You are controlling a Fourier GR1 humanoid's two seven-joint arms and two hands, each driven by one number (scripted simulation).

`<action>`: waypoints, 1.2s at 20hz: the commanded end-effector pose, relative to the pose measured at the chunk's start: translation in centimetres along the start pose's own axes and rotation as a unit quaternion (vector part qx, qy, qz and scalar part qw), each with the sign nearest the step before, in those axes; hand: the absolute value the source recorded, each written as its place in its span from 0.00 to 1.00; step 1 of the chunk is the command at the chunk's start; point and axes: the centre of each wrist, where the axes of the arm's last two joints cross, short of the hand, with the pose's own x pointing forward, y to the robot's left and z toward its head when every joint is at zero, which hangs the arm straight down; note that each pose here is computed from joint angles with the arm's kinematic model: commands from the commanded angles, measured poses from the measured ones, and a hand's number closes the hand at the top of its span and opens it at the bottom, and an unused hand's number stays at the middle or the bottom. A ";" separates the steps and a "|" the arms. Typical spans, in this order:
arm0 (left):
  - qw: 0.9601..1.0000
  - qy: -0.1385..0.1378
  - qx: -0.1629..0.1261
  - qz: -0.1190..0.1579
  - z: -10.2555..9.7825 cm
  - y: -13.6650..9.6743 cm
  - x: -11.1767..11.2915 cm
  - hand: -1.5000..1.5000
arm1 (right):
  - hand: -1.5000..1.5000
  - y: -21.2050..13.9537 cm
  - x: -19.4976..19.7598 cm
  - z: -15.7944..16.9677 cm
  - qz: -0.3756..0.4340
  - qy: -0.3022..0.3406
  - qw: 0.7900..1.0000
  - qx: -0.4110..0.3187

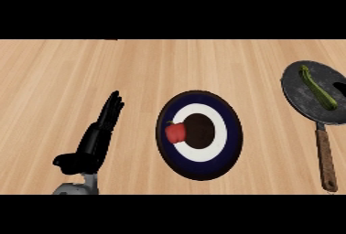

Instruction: Pick the squash from the plate and place it in the pan

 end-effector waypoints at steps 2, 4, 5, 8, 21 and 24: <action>1.000 0.006 0.016 -0.005 0.3 1.9 -0.6 0.50 | 0.00 -2.6 -3.6 0.4 -0.078 -0.015 0.995 0.065; 1.000 0.011 0.010 -0.002 2.1 1.6 0.6 0.50 | 0.00 -3.5 -5.0 0.8 -0.073 -0.025 0.994 0.081; 1.000 0.015 0.012 0.004 1.5 1.1 -0.2 0.50 | 0.00 -1.5 -4.5 2.1 -0.080 -0.019 0.992 0.091; 1.000 0.000 0.017 -0.005 0.9 -0.6 0.7 0.50 | 0.00 -3.9 -6.9 2.6 -0.081 -0.033 0.990 0.114; 1.000 0.009 0.007 0.000 0.0 1.8 0.1 0.50 | 0.00 -5.6 -6.4 9.4 -0.046 -0.052 0.989 0.129; 1.000 0.003 0.007 -0.010 -0.4 0.2 2.0 0.50 | 0.00 -5.6 -5.6 9.4 -0.043 -0.047 0.991 0.116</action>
